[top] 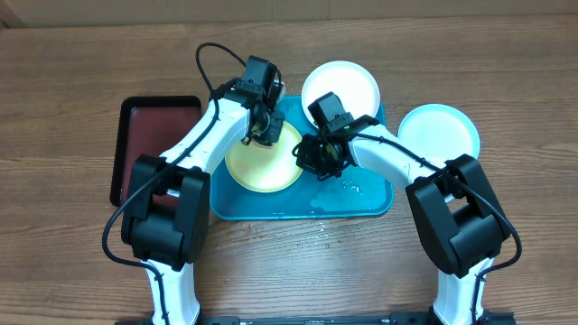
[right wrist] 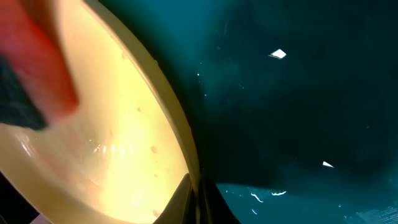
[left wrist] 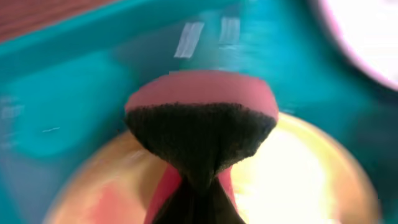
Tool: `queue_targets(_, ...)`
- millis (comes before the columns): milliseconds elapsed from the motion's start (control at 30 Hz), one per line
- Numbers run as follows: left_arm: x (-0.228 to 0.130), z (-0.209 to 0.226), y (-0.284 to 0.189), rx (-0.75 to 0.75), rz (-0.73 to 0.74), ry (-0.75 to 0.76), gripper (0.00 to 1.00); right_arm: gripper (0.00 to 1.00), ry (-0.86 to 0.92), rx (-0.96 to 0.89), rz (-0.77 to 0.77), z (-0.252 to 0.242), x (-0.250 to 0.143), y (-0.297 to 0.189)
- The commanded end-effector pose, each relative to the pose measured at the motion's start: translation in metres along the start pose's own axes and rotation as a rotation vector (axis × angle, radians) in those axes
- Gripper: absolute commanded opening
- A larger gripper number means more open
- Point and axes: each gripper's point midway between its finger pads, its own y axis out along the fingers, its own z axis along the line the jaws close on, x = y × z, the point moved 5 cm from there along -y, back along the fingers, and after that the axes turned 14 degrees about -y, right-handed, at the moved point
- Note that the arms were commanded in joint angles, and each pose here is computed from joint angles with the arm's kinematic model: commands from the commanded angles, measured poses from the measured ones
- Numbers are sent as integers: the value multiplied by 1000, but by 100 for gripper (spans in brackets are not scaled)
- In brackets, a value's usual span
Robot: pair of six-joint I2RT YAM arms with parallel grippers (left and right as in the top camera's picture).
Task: Clean dirty plates on tray and stack at the side
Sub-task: 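Keep scrubbing the yellow plate with the sponge while right gripper holds it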
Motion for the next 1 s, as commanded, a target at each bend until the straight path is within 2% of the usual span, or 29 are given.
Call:
queue_targets(0, -10, -33, -11, -277, 61, 120, 4, 4, -2, -41, 9, -8, -1, 10)
queue_targets(100, -14, -33, -12, -282, 79, 151, 4, 4, -2, -41, 9, -8, -1, 10)
queue_targets(200, -10, -25, -9, -209, 56, 150, 4, 4, -2, -41, 9, -8, -1, 10)
queue_targets(267, -3, -10, -7, -82, 19, 114, 4, 4, -2, -41, 9, -8, -1, 10)
queue_targets(300, 3, 6, -7, 60, -25, 53, 4, 4, -2, -41, 9, -8, -1, 10)
queue_targets(400, 12, 42, -15, 352, -125, -101, 4, 4, -2, -41, 9, -8, -1, 10)
queue_targets(500, 12, 59, -23, 494, -168, -175, 4, 4, -2, -41, 9, -8, -1, 10)
queue_targets(600, 1, 56, -20, 467, -100, -166, 4, 4, -2, -41, 9, -8, -1, 10)
queue_targets(733, -30, 39, -14, 310, 105, -113, 4, 4, -2, -41, 9, -8, -1, 10)
queue_targets(867, -60, 16, -16, 99, 305, -44, 4, 4, -2, -41, 8, -8, -1, 10)
queue_targets(967, -73, -6, -21, -104, 395, 29, 4, 4, -2, -41, 8, -8, -1, 10)
